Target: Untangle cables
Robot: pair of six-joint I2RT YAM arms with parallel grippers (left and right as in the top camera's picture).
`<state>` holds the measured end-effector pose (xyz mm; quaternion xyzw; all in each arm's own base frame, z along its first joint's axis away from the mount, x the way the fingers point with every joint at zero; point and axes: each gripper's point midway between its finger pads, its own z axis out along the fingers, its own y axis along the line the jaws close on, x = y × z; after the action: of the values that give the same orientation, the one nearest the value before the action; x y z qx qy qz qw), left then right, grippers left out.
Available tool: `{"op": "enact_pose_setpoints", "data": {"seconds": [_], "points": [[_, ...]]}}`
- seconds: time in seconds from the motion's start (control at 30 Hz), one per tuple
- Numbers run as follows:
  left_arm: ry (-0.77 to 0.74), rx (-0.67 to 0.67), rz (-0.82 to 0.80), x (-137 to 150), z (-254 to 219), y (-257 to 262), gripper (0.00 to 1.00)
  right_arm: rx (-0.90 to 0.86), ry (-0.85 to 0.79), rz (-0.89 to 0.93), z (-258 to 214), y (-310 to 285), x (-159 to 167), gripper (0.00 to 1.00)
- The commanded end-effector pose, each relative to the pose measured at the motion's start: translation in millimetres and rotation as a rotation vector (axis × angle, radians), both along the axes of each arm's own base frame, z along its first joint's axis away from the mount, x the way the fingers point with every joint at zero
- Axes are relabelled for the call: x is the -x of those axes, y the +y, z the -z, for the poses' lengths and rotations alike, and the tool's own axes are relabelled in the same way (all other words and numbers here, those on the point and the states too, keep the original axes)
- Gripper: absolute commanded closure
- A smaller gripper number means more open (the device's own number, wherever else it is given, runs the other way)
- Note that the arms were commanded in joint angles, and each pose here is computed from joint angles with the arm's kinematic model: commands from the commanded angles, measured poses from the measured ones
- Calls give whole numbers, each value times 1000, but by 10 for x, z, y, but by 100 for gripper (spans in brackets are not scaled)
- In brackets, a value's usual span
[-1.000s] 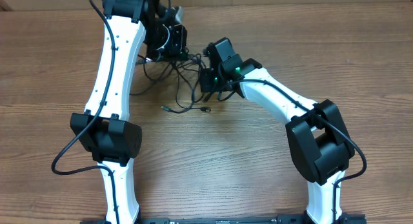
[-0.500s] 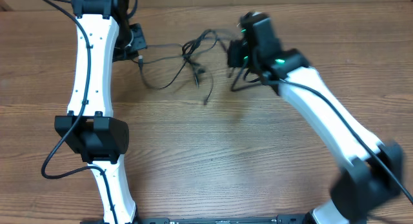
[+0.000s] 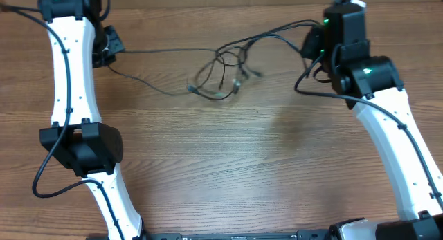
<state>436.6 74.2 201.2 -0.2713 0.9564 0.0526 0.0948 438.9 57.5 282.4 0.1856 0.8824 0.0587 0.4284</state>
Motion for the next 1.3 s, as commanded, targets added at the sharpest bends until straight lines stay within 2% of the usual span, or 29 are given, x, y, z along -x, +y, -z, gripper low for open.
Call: {"op": "enact_pose_setpoints", "data": {"seconds": [0.0, 0.07, 0.13, 0.2, 0.27, 0.43, 0.57, 0.7, 0.77, 0.8, 0.83, 0.9, 0.97, 1.03, 1.07, 1.17, 1.27], "points": [[-47, 23, -47, 0, -120, 63, 96, -49, -14, 35, -45, -62, -11, 96], [-61, 12, -70, -24, -129, 110, 96, -46, -23, 88, -54, -138, -11, 97], [-76, -39, -105, -41, -153, 242, 96, -32, -56, 261, -94, -389, 11, 96], [-90, -133, -213, -1, -197, 544, 96, 10, -96, 339, -171, -556, 4, 96], [-101, -156, -288, 44, -215, 735, 96, 28, -108, 379, -196, -681, 8, 96], [-132, -76, -369, 112, -195, 1095, 96, 1, -81, 427, -142, -1016, 26, 96], [-184, 66, -221, -24, -190, 1018, 96, -72, -58, 366, -84, -995, -16, 96], [-228, 42, -268, -75, -230, 1166, 96, -23, -62, 455, -91, -1159, 53, 96], [-272, 89, -269, -150, -257, 1160, 96, -32, -70, 470, -100, -1176, 51, 96], [-297, 154, -233, -215, -274, 1057, 96, -60, -66, 431, -90, -1100, 20, 96], [-367, 319, -78, -374, -365, 735, 96, -130, -48, 290, -69, -847, -56, 96], [-478, 531, 163, -520, -591, 247, 96, -234, -42, -19, -102, -309, -158, 96], [-638, 773, 469, -546, -989, -348, 96, -298, -72, -364, -208, 248, -143, 96], [-724, 886, 625, -494, -1213, -640, 96, -334, -105, -621, -290, 644, -31, 96], [-741, 917, 671, -479, -1270, -760, 96, -349, -109, -700, -294, 782, 19, 96], [-730, 936, 731, -502, -1290, -1058, 96, -360, -50, -706, -139, 920, 46, 96], [-792, 994, 815, -515, -1492, -1283, 96, -352, 26, -735, 73, 1028, 115, 96]]}}
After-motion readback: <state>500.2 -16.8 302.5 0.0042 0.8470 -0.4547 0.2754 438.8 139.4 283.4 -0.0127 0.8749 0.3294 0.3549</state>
